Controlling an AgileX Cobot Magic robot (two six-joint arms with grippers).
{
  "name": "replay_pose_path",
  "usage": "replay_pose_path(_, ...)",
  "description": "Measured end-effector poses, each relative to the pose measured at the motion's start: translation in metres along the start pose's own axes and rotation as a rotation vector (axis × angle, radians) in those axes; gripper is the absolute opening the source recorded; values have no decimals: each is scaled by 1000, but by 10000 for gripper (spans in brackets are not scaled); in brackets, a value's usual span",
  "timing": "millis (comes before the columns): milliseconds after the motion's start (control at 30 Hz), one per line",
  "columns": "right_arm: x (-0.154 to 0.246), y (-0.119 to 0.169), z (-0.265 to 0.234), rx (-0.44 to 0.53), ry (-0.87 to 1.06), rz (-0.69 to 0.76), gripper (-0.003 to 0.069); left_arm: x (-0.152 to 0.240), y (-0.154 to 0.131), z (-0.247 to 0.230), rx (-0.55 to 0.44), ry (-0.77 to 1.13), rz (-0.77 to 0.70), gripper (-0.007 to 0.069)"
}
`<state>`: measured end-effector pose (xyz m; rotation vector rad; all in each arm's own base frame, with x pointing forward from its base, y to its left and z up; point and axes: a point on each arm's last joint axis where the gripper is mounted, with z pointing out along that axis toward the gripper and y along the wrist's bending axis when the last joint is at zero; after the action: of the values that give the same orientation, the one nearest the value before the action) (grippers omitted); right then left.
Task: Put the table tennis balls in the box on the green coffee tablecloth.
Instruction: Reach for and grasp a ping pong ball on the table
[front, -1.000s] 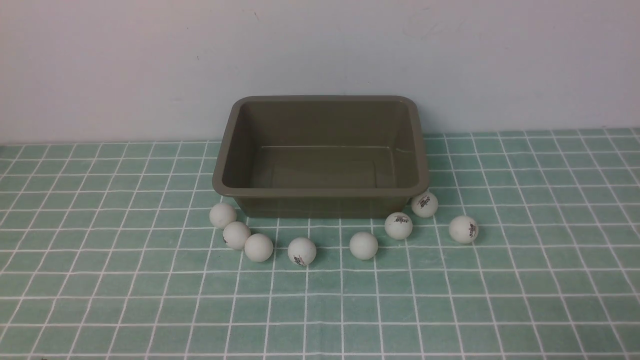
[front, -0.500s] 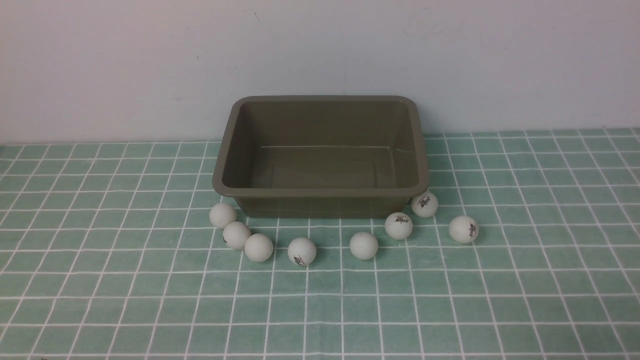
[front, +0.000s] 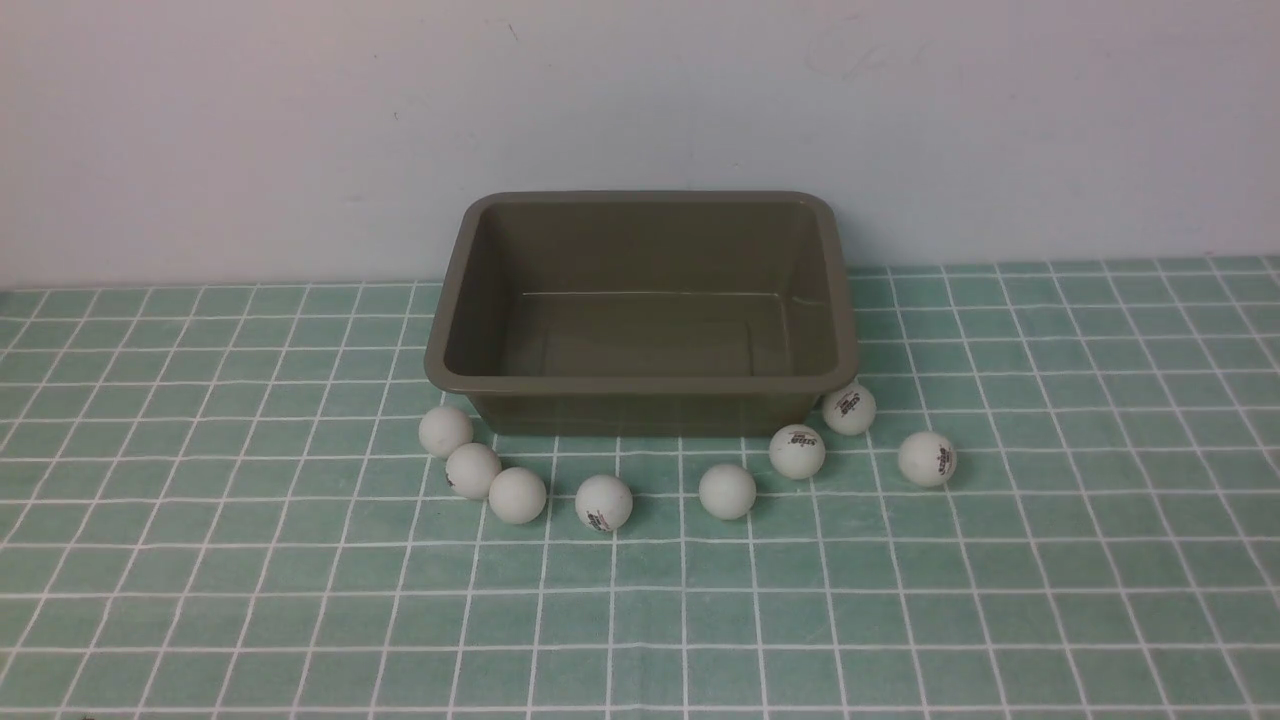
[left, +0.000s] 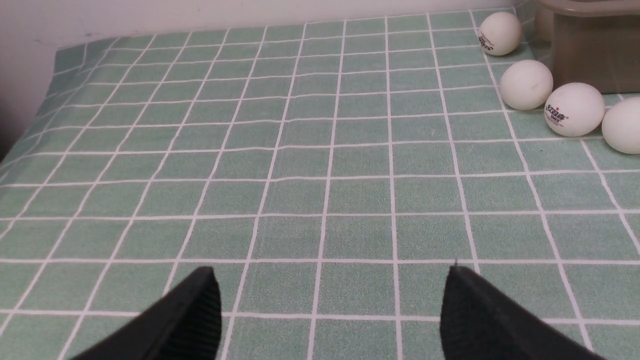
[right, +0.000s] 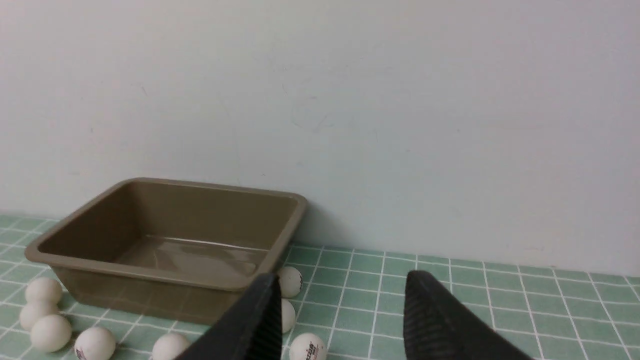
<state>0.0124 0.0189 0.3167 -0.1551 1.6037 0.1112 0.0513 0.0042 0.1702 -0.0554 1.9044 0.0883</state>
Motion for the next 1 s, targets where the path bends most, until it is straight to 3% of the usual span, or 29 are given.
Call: replay_pose_path(1000,0,3,0,-37,4,54,316,0,0,0,0,0,0,532)
